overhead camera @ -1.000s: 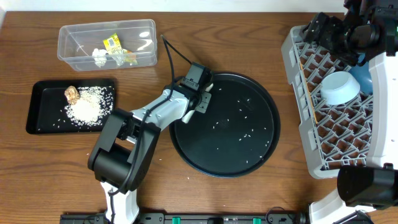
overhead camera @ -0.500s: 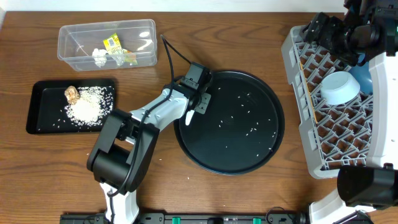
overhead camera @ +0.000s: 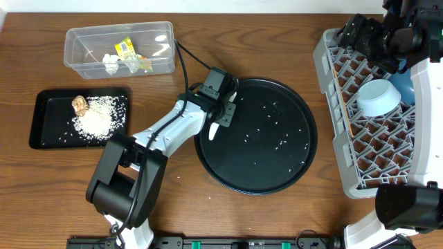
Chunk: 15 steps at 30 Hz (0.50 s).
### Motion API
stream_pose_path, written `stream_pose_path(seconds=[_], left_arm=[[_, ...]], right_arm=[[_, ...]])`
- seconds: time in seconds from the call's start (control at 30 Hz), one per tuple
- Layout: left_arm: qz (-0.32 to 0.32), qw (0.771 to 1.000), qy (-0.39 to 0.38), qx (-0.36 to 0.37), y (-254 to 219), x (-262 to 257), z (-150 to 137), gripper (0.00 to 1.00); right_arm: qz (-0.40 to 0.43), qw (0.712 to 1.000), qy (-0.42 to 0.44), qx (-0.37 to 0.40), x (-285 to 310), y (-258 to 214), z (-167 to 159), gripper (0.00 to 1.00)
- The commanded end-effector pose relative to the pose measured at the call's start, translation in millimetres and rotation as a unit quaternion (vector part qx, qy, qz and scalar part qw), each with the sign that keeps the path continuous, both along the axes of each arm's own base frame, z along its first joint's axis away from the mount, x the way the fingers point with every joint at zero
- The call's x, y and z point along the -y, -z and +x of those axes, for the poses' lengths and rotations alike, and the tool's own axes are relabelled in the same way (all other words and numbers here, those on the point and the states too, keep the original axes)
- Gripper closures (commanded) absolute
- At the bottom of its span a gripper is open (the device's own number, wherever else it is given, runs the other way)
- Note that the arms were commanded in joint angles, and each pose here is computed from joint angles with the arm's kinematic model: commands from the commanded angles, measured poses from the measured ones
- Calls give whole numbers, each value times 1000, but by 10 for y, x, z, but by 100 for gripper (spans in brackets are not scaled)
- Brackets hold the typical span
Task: Sort waste into correct bins and load items into the dishwasher rack
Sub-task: 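Swing the left gripper right and release the utensil onto the tray's right side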
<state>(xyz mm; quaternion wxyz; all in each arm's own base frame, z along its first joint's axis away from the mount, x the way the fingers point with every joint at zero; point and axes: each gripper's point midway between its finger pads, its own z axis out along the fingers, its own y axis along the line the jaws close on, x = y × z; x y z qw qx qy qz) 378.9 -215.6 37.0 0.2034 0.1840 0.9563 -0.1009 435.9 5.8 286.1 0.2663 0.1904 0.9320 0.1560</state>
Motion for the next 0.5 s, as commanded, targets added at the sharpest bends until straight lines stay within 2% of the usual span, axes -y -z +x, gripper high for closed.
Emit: stream_pose_path(seconds=[0.0, 0.27, 0.47], left_arm=[[-38, 999, 5, -20, -37, 115, -94, 94], [-141, 989, -26, -44, -233, 415, -69, 94], [-154, 986, -42, -42, -271, 441, -23, 94]], right_arm=[[-5, 1000, -9, 2, -27, -12, -11, 1], [-6, 1000, -9, 2, -26, -11, -12, 1], [-6, 1000, -9, 2, -26, -11, -12, 1]])
